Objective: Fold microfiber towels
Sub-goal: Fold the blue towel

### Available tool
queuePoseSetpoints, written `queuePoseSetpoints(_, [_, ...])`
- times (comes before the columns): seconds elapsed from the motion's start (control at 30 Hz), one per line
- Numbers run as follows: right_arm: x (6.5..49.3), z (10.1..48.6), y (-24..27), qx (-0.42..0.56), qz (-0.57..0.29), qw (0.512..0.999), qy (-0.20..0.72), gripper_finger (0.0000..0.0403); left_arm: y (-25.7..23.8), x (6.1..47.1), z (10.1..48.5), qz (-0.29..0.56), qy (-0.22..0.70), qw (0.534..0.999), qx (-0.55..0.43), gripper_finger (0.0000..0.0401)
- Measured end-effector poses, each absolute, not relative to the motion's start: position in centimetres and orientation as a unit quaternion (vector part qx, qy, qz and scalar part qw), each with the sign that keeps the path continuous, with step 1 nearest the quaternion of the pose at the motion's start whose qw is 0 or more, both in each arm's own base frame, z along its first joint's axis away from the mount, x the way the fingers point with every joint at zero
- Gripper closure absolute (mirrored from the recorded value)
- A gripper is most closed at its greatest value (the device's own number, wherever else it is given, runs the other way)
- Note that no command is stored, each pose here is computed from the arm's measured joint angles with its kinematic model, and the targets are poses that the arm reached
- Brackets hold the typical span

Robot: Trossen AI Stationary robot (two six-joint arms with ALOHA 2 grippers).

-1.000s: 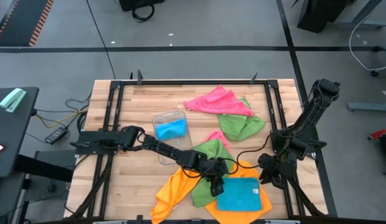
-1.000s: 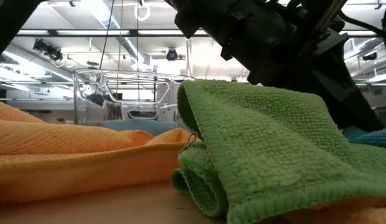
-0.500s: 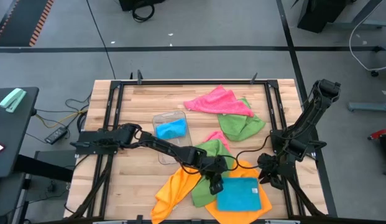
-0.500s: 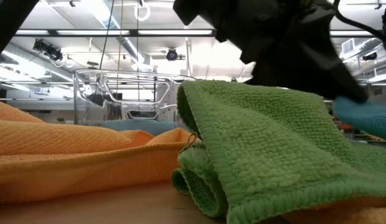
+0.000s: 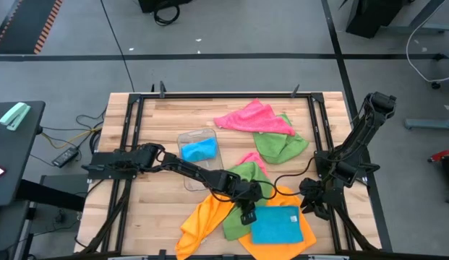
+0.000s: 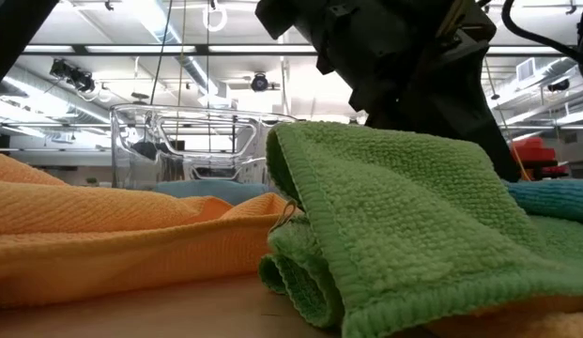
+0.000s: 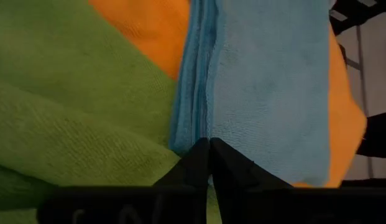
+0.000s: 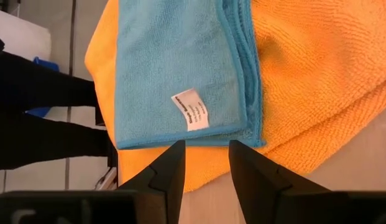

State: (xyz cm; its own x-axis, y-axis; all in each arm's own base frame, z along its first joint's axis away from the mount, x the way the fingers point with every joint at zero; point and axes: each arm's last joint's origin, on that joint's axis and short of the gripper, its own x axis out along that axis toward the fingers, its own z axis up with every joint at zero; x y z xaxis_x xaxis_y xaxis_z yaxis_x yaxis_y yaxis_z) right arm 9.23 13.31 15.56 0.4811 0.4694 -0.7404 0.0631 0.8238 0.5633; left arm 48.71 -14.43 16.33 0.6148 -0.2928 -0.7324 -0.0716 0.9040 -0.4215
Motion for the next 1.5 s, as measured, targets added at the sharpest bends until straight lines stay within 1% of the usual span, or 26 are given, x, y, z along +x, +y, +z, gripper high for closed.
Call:
queuePoseSetpoints(0.13, [9.3, 15.2, 13.4, 0.262, 0.112, 0.821, 0.494, 0.027, -14.4, 48.7, 16.3, -0.064, 0.433, 0.876, -0.202, 0.0387])
queuePoseSetpoints(0.27, [9.5, 14.6, 13.3, 0.251, 0.074, 0.833, 0.487, 0.027, -14.4, 48.7, 16.3, -0.065, 0.433, 0.876, -0.201, 0.0394])
queuePoseSetpoints(0.57, [9.9, 13.8, 13.7, 0.239, 0.06, 0.836, 0.49, 0.027, -14.5, 48.7, 16.3, -0.053, 0.43, 0.879, -0.199, 0.0356])
queuePoseSetpoints(0.93, [11.3, 13.2, 14.0, 0.246, 0.055, 0.844, 0.474, 0.027, -14.5, 48.7, 16.3, -0.053, 0.43, 0.879, -0.2, 0.037])
queuePoseSetpoints(1.0, [11.5, 13.1, 13.9, 0.241, 0.054, 0.842, 0.479, 0.0277, -14.5, 48.7, 16.3, -0.053, 0.43, 0.879, -0.2, 0.0371])
queuePoseSetpoints(1.23, [11.5, 12.7, 14.0, 0.235, 0.062, 0.831, 0.501, 0.0324, -14.5, 48.7, 16.3, -0.047, 0.431, 0.876, -0.212, 0.0364])
queuePoseSetpoints(1.43, [11.5, 12.7, 14.0, 0.226, 0.071, 0.831, 0.503, 0.0358, -14.5, 48.7, 16.2, -0.047, 0.431, 0.876, -0.212, 0.0365])
queuePoseSetpoints(1.5, [11.5, 12.7, 14.0, 0.223, 0.072, 0.832, 0.503, 0.0363, -14.5, 48.7, 16.2, -0.047, 0.431, 0.876, -0.213, 0.0368])
